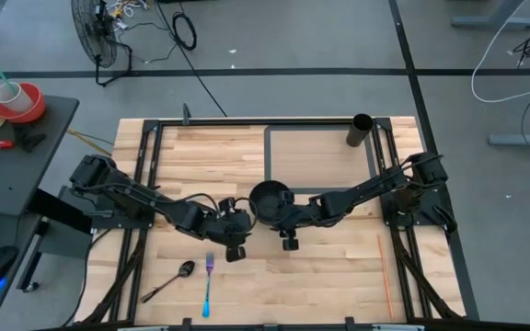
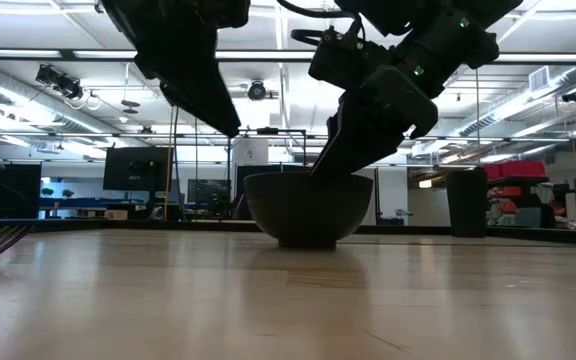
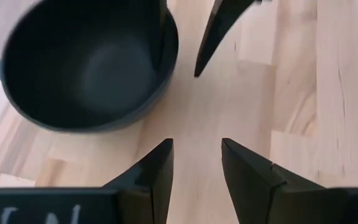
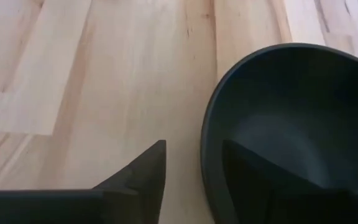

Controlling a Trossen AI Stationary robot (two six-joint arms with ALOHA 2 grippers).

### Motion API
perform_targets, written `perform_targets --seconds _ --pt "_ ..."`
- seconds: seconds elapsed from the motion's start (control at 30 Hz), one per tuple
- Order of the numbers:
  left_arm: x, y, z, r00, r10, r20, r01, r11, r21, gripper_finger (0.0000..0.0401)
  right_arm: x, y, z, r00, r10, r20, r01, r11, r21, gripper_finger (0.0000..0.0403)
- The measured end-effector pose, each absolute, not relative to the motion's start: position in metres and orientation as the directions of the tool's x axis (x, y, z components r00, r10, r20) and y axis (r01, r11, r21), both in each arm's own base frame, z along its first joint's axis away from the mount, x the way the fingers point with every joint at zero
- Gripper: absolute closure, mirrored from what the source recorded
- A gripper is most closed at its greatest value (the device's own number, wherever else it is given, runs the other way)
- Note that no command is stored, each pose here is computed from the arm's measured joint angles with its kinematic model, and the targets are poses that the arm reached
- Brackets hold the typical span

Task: Pick & Place Utensil
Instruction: Put the black bowl on the transparent mat to the bottom left of the black cup

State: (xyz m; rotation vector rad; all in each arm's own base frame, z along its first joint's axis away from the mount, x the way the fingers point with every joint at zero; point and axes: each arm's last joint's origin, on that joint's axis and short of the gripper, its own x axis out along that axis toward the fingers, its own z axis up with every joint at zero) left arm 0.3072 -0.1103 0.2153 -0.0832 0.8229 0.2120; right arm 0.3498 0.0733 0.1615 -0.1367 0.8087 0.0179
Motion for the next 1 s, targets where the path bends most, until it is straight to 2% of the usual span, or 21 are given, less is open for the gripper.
perform_targets --seconds 0.4,1.0 --pt "0.3085 -0.1097 0.2167 0.677 0.194 -0.710 -0.246 0.969 0.030 0.0261 0.3509 0.0713 0.1620 0.697 -0.044 -0.716 -0.051 0.993 -0.110 0.0324" --pt "0.3090 -0.1098 0.2170 0.681 0.198 -0.705 -0.251 0.968 0.030 0.0261 0.3504 0.0710 0.1614 0.692 -0.046 -0.720 -0.037 0.994 -0.099 0.0372"
